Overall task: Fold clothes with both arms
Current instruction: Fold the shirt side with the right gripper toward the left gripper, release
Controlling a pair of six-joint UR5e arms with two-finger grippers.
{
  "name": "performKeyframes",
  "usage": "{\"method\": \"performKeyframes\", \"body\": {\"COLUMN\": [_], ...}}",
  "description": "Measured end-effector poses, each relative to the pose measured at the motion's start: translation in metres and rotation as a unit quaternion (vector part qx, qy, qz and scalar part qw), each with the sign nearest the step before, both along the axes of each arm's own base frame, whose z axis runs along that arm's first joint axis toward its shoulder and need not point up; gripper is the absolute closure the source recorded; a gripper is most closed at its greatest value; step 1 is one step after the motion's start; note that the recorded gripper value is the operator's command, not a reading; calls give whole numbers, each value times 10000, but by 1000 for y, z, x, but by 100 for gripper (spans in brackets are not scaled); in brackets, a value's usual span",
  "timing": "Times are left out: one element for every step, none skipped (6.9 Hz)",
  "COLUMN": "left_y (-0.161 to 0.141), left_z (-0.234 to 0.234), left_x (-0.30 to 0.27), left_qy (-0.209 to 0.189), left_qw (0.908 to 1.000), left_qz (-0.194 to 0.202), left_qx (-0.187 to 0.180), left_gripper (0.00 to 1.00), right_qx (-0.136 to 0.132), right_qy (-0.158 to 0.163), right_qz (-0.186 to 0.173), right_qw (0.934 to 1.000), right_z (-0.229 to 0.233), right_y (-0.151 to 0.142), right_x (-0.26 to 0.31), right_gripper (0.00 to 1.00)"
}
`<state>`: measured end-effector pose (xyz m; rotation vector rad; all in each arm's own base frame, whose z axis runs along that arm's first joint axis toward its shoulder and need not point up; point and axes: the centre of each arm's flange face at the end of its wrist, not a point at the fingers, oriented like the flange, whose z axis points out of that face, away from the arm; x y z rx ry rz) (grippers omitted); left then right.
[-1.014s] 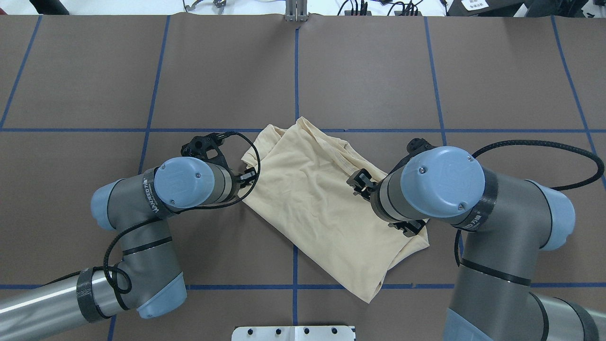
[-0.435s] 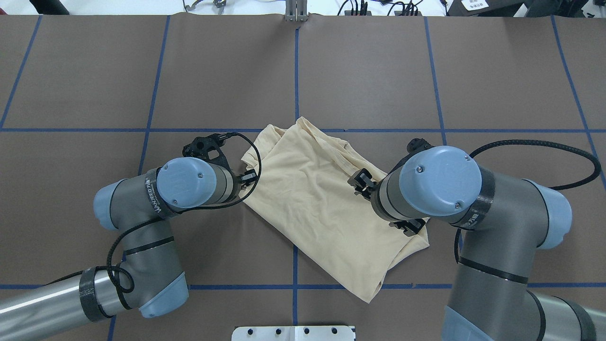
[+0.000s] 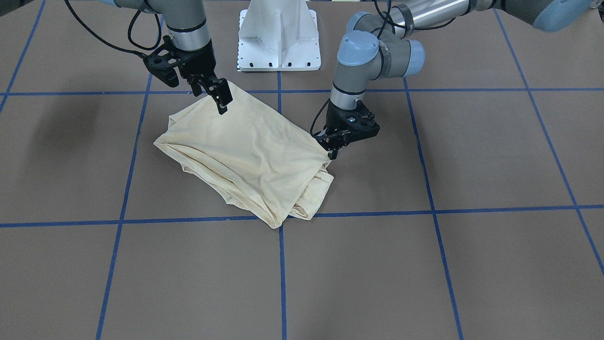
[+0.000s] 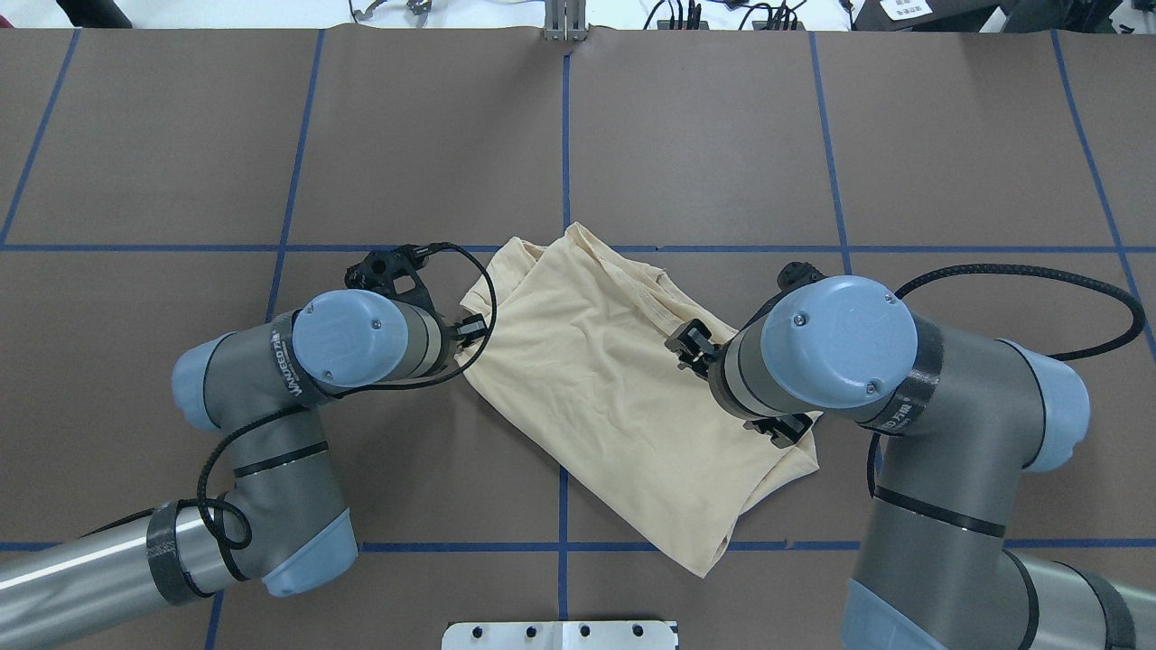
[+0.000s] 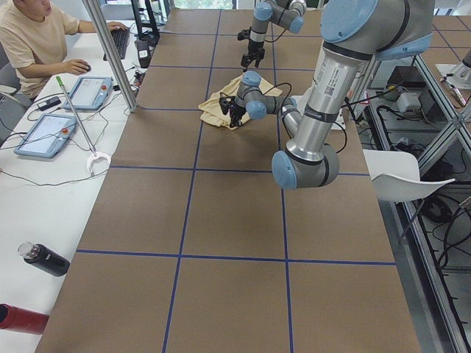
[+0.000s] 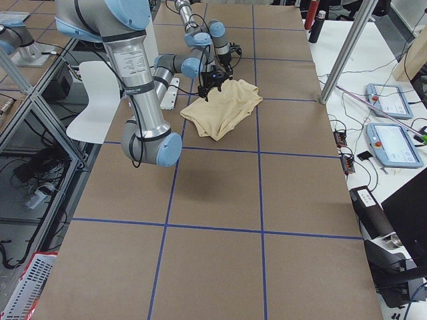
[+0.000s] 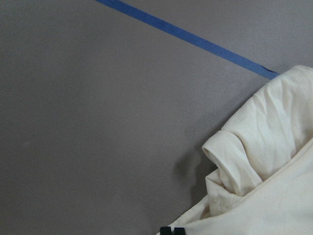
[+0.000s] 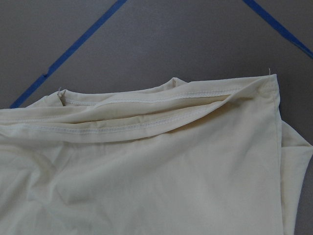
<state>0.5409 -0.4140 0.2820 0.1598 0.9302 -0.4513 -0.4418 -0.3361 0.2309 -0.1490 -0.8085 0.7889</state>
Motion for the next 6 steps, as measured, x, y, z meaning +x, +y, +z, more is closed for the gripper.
{"method": "performKeyframes", "body": {"left_y": [-20,-53,-92,-140,-189,-229], "left_z": [-2,-1,6,16,21,22], "left_x": [-16,-37,-54,-59,-59,-61], "left_qy": [-68,-113,-126,-119,-131,-187], "left_qw": [9996,9979,9953,9918,9884,9856], "left_qz": [10,-58,-193,-362,-520,-637], "left_qx": [272,627,942,1217,1418,1557], "left_gripper": [100,100,100,100,52,38], "right_qx": [11,41,70,115,203,304], "right_qy": [7,16,25,-39,-214,-419], "right_qz": [35,88,149,218,293,364], "right_qw": [10000,10000,9999,9997,9991,9980], "right_z": [0,0,0,0,-1,-1], "right_y": [-4,-12,-20,-27,-34,-41], "right_x": [3,8,14,17,15,6], "right_gripper": [0,0,0,0,0,0]}}
